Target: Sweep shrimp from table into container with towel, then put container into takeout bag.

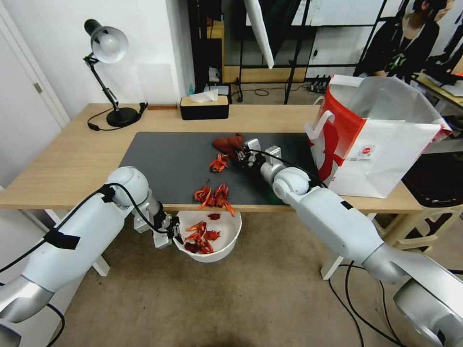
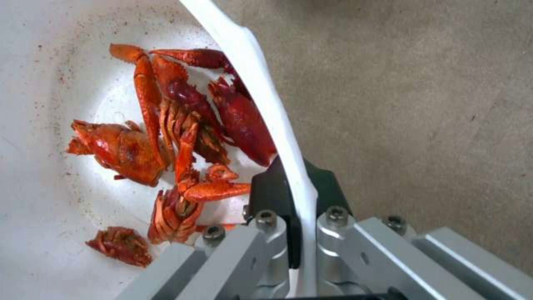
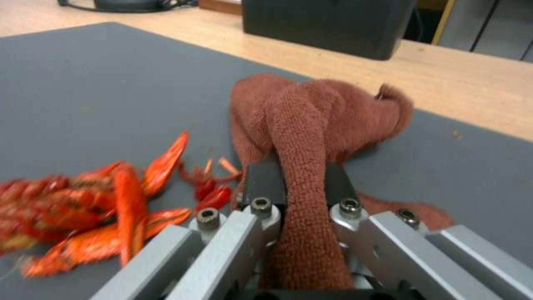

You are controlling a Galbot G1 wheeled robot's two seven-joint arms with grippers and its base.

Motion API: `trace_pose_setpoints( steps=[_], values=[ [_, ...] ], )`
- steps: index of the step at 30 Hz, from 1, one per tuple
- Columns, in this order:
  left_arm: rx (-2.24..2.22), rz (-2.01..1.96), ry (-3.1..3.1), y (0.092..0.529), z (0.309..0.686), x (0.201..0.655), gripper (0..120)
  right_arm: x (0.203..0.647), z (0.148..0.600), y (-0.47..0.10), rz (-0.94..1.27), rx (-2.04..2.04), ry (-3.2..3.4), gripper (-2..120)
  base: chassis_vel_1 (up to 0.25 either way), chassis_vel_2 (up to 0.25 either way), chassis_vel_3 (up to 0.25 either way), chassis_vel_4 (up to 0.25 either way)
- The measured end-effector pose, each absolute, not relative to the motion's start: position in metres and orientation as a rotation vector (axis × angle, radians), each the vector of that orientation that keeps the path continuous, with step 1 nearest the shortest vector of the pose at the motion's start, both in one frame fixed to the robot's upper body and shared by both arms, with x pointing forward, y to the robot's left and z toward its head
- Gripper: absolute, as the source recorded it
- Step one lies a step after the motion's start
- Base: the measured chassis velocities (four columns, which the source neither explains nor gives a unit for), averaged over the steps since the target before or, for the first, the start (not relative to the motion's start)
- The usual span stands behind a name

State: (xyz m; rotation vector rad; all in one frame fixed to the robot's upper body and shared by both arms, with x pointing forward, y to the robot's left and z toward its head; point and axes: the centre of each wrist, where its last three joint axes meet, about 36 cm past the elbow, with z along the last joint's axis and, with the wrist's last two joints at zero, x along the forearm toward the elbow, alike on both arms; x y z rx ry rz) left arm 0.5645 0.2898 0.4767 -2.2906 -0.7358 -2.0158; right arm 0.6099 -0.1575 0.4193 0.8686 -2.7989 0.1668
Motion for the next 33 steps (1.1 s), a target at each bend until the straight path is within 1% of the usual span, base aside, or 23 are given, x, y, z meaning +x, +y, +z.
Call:
trace_pose_setpoints(
  steps=[16,33],
  values=[
    [-2.289,-2.019,-0.739,0.293,0.48,0.563,0,0.581,0.411,-0.153,0.162,0.951,-2.768,2,0.0,0.0,0.0,0.0],
    [-2.288,-2.028,-0.739,0.292,0.482,0.563,0,0.54,0.419,-0.153,0.151,1.061,-2.74,2,0.0,0.0,0.0,0.0]
  ],
)
